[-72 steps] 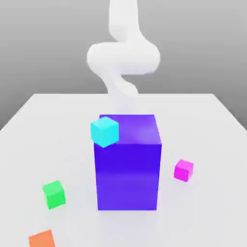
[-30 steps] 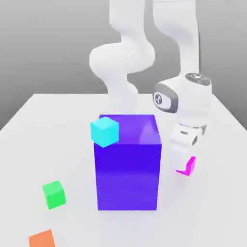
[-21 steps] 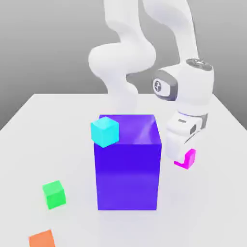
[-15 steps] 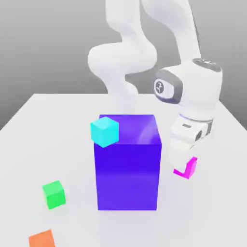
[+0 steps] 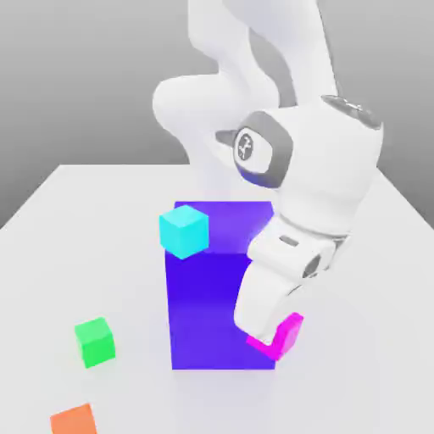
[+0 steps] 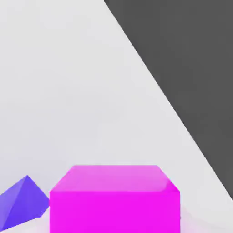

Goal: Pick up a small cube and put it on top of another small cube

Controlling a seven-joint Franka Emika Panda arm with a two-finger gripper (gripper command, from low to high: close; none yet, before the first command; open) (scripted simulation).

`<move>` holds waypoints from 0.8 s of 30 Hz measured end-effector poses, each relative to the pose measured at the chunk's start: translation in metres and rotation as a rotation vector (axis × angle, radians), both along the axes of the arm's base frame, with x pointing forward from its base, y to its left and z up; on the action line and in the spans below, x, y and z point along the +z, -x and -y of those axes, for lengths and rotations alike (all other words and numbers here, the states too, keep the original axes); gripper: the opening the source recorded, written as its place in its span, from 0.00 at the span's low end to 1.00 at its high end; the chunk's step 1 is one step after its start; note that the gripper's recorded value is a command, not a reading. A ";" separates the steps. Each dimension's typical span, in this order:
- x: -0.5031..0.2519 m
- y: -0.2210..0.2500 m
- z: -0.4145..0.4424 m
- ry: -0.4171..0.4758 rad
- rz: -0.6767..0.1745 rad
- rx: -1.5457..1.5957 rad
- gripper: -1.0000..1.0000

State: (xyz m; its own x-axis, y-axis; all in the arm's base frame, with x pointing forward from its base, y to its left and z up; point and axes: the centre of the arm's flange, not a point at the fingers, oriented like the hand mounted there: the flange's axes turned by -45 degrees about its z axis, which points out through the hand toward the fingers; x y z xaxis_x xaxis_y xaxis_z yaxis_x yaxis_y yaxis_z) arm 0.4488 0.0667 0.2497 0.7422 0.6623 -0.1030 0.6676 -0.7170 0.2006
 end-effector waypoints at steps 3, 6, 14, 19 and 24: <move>0.002 -0.004 0.034 -0.020 0.022 -0.202 0.00; 0.004 -0.005 0.069 -0.038 0.045 -0.406 0.00; 0.006 0.009 0.146 -0.089 0.107 -0.967 0.00; 0.004 0.029 0.176 -0.126 0.145 -1.343 0.00; 0.001 0.053 0.210 -0.152 0.182 -1.737 0.00</move>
